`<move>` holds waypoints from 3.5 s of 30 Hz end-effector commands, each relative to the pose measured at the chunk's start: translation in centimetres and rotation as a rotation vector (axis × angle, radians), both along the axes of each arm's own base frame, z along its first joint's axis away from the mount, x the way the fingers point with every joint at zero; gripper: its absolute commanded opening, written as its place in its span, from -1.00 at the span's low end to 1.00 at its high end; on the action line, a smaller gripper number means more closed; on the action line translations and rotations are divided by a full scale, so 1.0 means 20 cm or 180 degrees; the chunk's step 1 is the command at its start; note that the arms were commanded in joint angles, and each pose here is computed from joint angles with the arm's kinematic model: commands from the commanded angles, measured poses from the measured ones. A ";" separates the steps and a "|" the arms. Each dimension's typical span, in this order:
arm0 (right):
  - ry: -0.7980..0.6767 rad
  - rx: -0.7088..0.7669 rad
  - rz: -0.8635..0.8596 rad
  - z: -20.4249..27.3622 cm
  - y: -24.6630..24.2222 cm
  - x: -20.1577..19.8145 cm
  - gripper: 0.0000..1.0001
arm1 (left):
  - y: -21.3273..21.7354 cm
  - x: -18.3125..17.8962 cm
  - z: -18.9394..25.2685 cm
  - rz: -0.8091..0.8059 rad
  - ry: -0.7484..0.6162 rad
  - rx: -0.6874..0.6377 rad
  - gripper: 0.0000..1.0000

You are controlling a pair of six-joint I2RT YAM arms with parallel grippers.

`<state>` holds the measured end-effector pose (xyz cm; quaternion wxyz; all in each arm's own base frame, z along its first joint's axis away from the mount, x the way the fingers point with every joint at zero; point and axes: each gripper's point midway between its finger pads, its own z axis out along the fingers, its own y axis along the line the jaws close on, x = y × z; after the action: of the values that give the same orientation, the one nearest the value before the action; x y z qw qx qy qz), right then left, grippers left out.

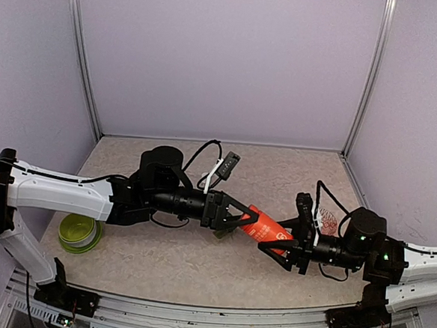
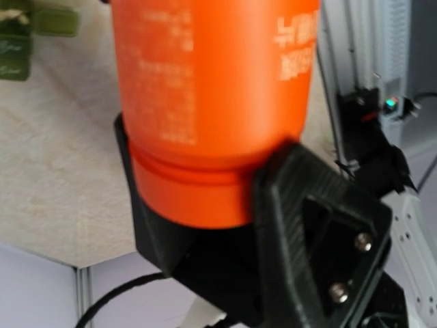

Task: Sort the pills into containers
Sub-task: Screw the lid of the pill bottle onto the pill bottle, then pass from the right arm to the left, then place the pill bottle at the center of the board.

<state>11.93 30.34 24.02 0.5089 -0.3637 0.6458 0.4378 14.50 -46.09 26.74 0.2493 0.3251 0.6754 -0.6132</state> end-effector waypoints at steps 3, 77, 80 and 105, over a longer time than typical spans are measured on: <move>0.0798 0.0487 0.0211 0.07 0.06 -0.05 -1.00 | -0.03 -0.24 0.14 -0.0649 -0.0733 -0.0345 0.07; 0.0632 0.0169 0.0084 0.01 0.03 -0.03 0.75 | 0.16 -0.12 0.17 -0.0338 -0.0853 -0.0407 -0.40; 0.0471 0.0100 -0.0171 0.01 -0.02 0.03 1.00 | 0.18 -0.07 0.15 -0.0163 -0.0785 -0.0265 -0.38; 0.0262 -0.0422 -0.1305 -0.19 -0.26 0.26 1.00 | 0.83 0.64 -0.21 0.2195 -0.0793 0.1743 -0.37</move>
<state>16.70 25.62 20.96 0.5325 -0.2414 0.7479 0.3144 25.01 -31.58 22.19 0.3936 0.2222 0.8326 -0.3201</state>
